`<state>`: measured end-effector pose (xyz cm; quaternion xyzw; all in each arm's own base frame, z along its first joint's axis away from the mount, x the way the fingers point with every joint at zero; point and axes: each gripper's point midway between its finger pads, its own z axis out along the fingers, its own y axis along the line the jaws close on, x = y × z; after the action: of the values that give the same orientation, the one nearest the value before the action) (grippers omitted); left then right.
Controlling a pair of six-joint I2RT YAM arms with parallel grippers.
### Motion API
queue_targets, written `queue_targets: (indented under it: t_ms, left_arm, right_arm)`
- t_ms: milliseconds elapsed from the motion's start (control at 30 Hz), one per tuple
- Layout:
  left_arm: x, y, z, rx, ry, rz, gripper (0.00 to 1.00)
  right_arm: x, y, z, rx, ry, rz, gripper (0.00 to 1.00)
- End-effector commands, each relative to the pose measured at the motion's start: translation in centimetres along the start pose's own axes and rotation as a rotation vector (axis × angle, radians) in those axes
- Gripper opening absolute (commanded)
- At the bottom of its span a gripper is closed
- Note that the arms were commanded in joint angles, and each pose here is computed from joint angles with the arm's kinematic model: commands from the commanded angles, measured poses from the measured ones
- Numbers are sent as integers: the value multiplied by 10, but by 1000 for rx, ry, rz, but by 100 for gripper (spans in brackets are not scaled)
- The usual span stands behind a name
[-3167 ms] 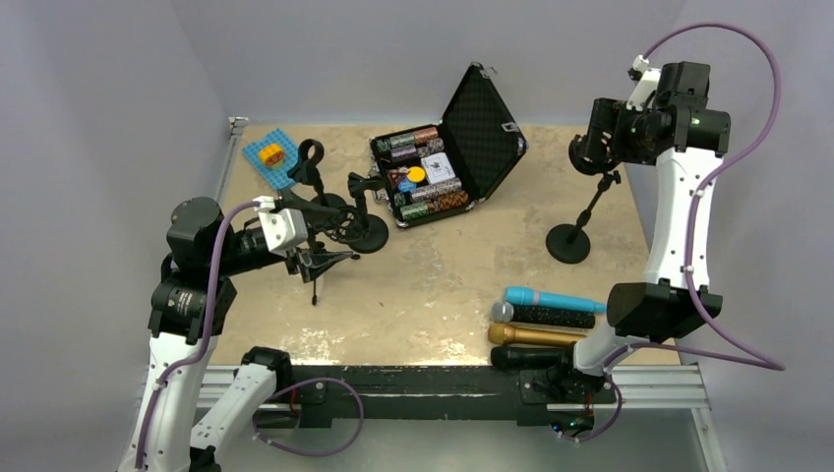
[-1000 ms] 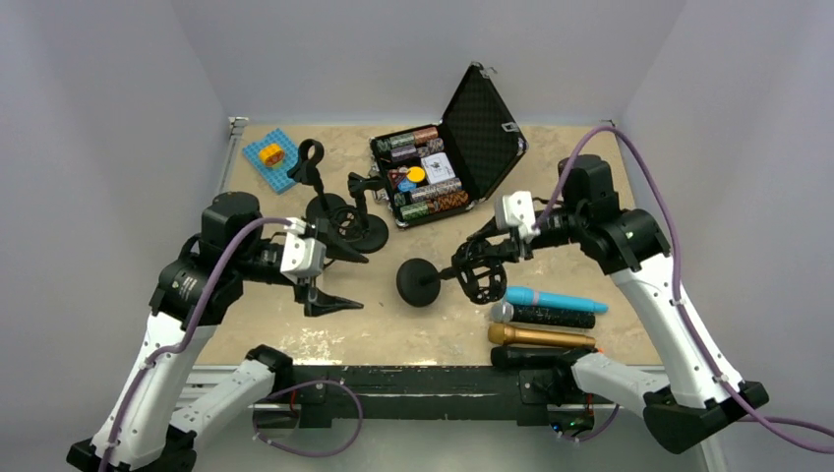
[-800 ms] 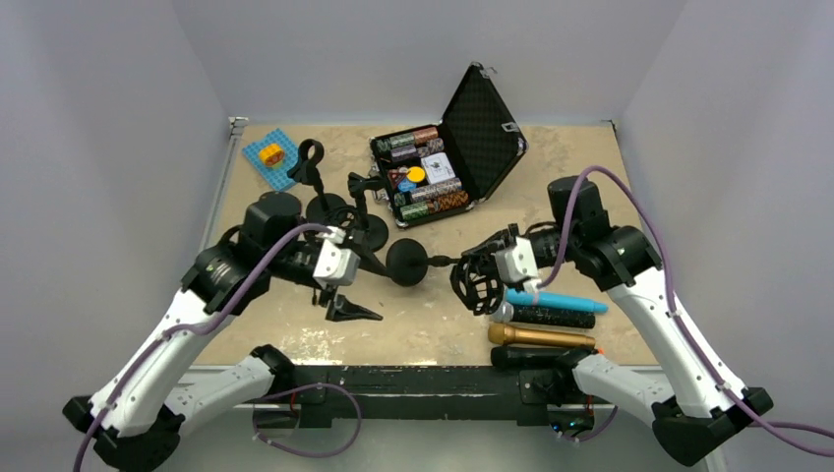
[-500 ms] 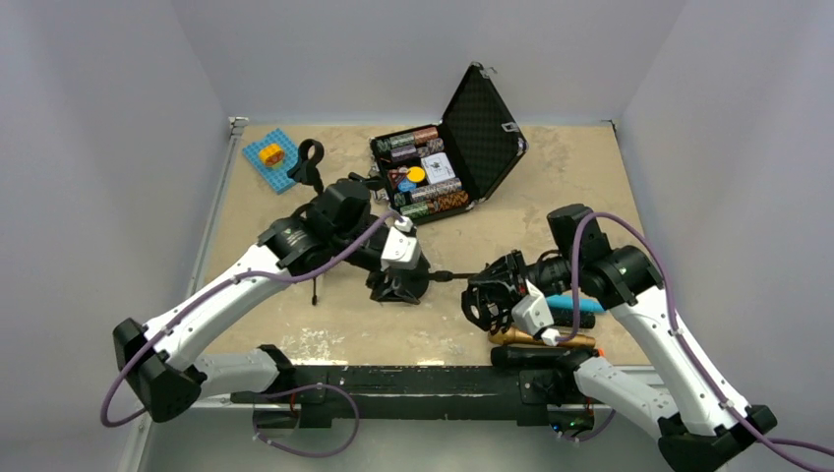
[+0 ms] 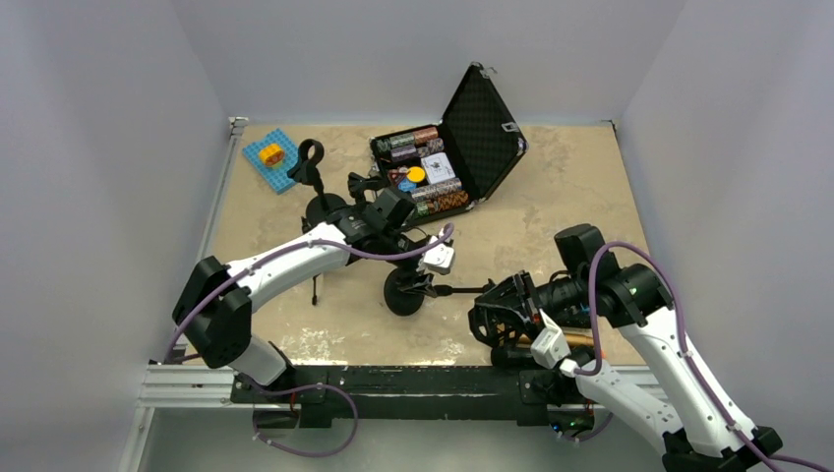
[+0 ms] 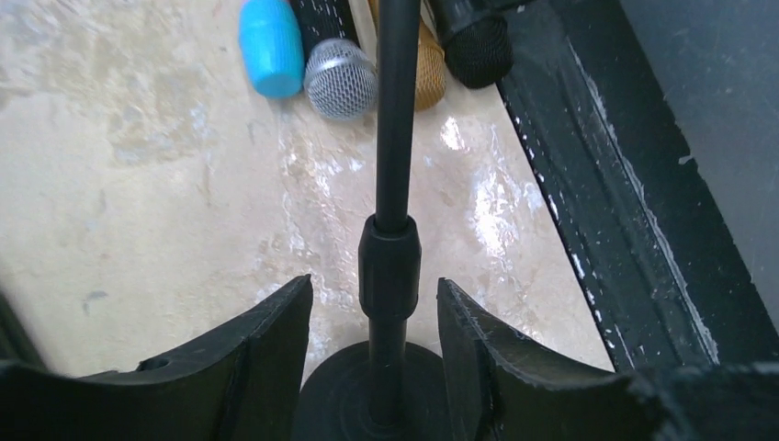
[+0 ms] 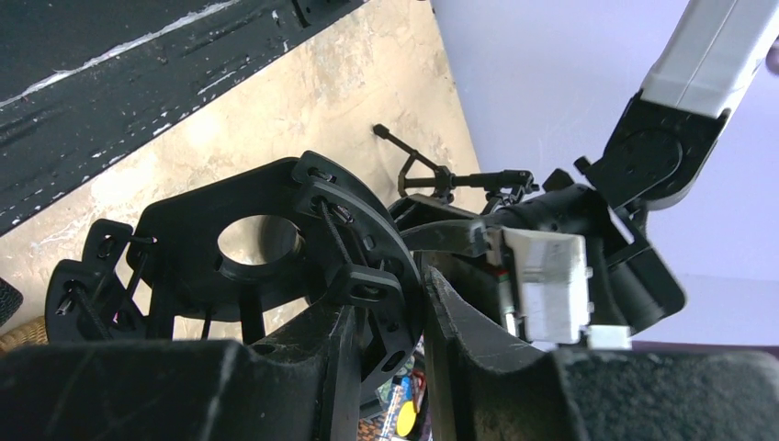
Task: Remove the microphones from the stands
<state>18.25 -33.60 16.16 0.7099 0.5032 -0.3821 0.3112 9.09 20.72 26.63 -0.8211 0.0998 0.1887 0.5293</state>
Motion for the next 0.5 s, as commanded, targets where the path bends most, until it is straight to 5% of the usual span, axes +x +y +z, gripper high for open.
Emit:
queue_targets:
  t_ms: [0, 300, 467]
  left_arm:
    - [1, 3, 7, 40, -5, 74, 55]
    - [3, 8, 29, 57, -47, 27, 46]
    - [8, 7, 36, 72, -15, 11, 13]
  right_arm:
    - [-11, -7, 0, 16, -40, -112, 0]
    - [-1, -1, 1, -2, 0, -98, 0]
    - [5, 0, 1, -1, 23, -80, 0]
